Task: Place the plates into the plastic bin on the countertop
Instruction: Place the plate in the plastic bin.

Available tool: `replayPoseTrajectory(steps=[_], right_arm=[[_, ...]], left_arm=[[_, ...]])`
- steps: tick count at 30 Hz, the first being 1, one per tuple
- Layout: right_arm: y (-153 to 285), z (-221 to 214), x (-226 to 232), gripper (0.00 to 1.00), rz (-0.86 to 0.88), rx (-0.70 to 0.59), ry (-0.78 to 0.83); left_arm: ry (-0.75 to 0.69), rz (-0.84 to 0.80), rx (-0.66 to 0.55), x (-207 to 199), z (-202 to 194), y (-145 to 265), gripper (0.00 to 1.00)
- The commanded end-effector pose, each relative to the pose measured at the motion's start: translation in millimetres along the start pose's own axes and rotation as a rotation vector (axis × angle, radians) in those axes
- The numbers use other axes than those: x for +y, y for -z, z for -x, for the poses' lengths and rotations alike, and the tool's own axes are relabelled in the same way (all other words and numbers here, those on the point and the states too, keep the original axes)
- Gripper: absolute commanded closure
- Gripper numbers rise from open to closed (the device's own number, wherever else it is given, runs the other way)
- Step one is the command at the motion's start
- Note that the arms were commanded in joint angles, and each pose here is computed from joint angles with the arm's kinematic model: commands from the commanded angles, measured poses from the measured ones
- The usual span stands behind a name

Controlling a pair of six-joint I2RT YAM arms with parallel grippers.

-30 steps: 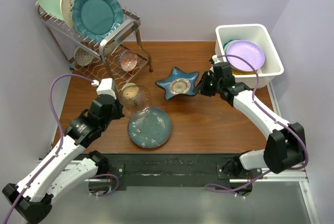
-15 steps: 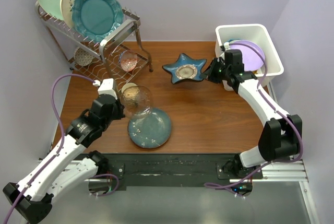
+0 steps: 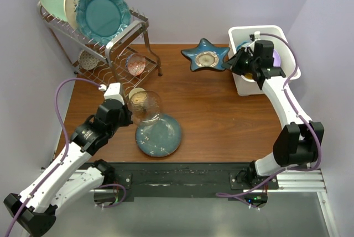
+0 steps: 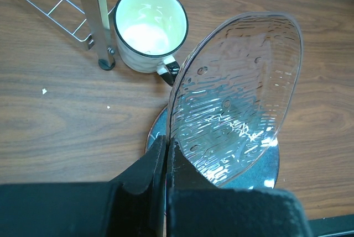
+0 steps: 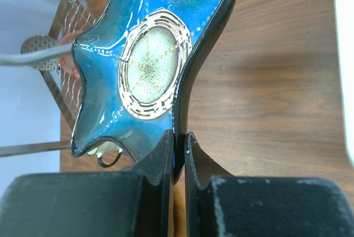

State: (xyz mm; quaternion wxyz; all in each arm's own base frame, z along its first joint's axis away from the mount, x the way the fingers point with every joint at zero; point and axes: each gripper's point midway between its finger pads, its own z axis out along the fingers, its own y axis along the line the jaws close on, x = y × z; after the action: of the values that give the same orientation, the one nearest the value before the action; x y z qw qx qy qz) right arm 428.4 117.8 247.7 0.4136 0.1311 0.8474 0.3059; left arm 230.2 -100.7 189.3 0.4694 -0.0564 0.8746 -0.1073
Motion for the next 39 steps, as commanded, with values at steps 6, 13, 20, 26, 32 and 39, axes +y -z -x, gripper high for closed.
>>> replayPoseTrajectory(steps=[6, 13, 20, 26, 32, 39], right_arm=[[34.7, 87.1, 28.6, 1.00, 0.172, -0.212, -0.011], [45.2, 104.7, 5.9, 1.00, 0.188, -0.243, -0.075], [55.2, 121.4, -16.9, 1.00, 0.180, -0.286, -0.130], [59.0, 129.8, -36.8, 1.00, 0.136, -0.333, -0.172], [61.8, 133.4, -58.6, 1.00, 0.100, -0.385, -0.226], [67.8, 141.6, -80.6, 1.00, 0.038, -0.440, -0.267]], left_arm=[[0.013, -0.037, -0.048, -7.6, 12.0, -1.5, 1.00], [0.011, -0.047, -0.048, -9.5, 12.4, -1.1, 1.00], [0.009, -0.051, -0.045, -9.7, 11.1, -1.2, 1.00], [0.010, -0.054, -0.051, -9.9, 12.4, 0.0, 1.00], [0.011, -0.051, -0.054, -8.5, 12.8, 1.1, 1.00], [0.012, -0.050, -0.060, -8.1, 13.7, 2.3, 1.00]])
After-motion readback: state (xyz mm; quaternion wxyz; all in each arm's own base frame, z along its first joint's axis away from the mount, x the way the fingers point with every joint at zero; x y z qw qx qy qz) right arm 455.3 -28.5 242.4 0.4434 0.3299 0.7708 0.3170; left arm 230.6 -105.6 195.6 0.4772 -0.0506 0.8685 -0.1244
